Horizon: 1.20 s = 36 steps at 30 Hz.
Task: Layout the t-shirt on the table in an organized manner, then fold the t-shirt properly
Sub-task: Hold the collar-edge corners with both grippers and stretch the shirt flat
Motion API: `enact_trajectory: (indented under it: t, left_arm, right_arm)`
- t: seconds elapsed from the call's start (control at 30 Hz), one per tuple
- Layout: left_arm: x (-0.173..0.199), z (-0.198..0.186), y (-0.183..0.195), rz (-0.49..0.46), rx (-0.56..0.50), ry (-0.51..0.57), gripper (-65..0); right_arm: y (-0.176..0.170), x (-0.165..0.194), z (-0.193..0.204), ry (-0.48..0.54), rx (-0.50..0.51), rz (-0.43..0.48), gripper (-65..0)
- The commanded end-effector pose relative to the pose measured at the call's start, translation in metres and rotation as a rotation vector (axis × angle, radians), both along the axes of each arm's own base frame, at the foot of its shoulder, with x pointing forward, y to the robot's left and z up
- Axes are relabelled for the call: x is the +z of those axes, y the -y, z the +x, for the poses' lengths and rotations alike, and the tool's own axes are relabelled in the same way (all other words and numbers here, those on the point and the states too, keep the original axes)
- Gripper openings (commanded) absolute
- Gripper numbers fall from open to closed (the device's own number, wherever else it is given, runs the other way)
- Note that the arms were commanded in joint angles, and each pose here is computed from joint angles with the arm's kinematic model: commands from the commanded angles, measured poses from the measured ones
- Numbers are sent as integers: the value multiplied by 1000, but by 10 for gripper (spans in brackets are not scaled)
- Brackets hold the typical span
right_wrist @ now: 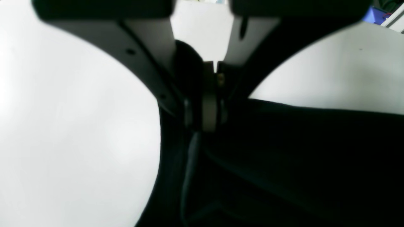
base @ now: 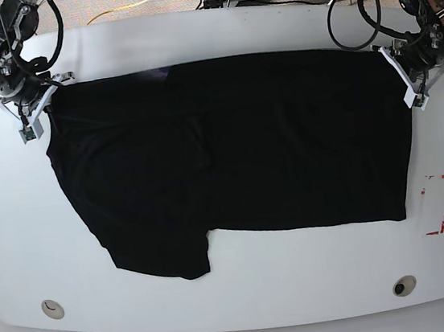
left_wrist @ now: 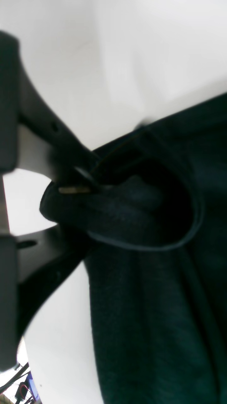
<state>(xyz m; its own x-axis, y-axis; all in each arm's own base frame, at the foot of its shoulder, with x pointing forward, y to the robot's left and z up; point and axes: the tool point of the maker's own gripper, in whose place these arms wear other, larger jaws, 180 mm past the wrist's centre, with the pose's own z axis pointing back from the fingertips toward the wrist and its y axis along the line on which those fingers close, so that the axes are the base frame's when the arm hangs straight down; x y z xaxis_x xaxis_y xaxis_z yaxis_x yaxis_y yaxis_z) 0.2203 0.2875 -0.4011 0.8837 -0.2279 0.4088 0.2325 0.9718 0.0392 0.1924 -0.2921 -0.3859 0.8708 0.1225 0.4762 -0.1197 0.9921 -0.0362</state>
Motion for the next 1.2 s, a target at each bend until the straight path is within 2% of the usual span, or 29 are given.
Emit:
enact_trajectory:
  t: [0.0, 0.4, 0.63, 1.17]
  left_arm:
    - [16, 10, -8, 31, -7, 50, -650]
    - [44, 13, -39, 113, 21, 103, -650]
    - [54, 12, -58, 154, 41, 111, -650]
    - [41, -9, -58, 154, 38, 52, -650]
  right_arm:
    - [7, 10, 3, 28, 0, -23, -650]
    - [2, 23, -11, 35, 34, -72, -650]
    - [11, 23, -25, 27, -24, -77, -650]
    - [18, 12, -64, -62, -54, -88, -650]
